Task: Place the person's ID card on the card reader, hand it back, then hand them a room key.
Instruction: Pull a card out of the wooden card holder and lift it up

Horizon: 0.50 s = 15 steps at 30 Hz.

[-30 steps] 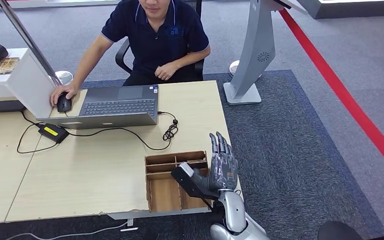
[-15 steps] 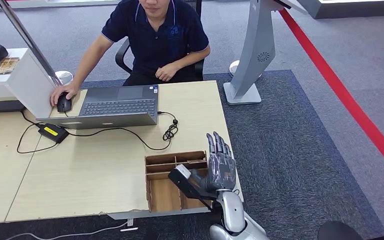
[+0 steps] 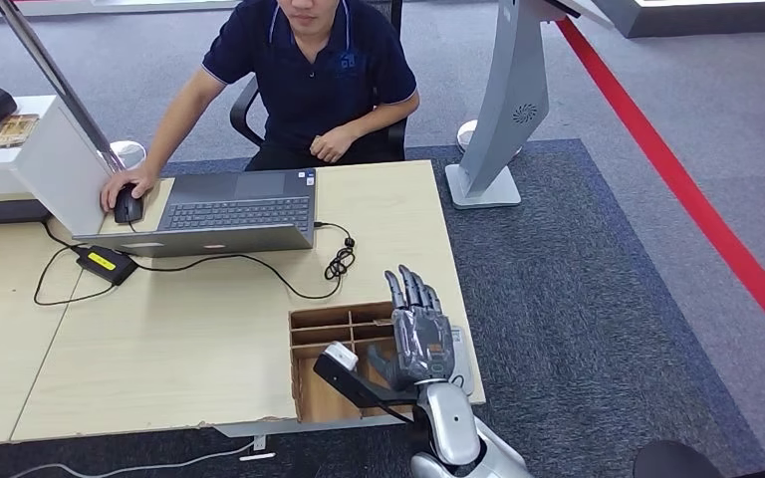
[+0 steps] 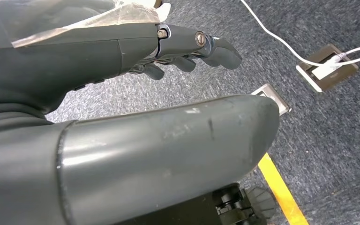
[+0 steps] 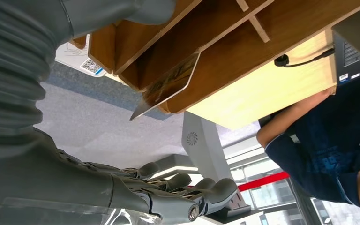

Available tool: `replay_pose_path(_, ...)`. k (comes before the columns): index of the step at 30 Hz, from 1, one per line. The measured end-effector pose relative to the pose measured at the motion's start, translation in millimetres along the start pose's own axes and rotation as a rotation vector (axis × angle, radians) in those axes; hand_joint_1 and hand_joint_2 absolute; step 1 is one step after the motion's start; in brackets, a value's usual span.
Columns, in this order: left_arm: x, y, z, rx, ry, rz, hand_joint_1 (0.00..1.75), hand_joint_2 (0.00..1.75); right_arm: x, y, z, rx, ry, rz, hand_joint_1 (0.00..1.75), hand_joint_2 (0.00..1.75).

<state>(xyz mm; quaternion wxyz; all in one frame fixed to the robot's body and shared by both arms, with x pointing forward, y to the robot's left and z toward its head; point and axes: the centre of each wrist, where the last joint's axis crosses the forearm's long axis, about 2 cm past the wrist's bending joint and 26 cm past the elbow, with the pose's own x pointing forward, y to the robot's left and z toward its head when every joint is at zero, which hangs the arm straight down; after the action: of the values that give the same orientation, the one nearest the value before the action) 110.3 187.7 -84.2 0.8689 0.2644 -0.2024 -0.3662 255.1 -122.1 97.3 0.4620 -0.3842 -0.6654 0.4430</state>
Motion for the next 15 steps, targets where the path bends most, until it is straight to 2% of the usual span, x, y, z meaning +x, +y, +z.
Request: replay_pose_path(15,0.4,0.6,-0.4,0.0,-0.006,-0.008,0.0,0.0,3.5,-2.2,2.0,-0.005,-0.017,0.021,0.0,1.75)
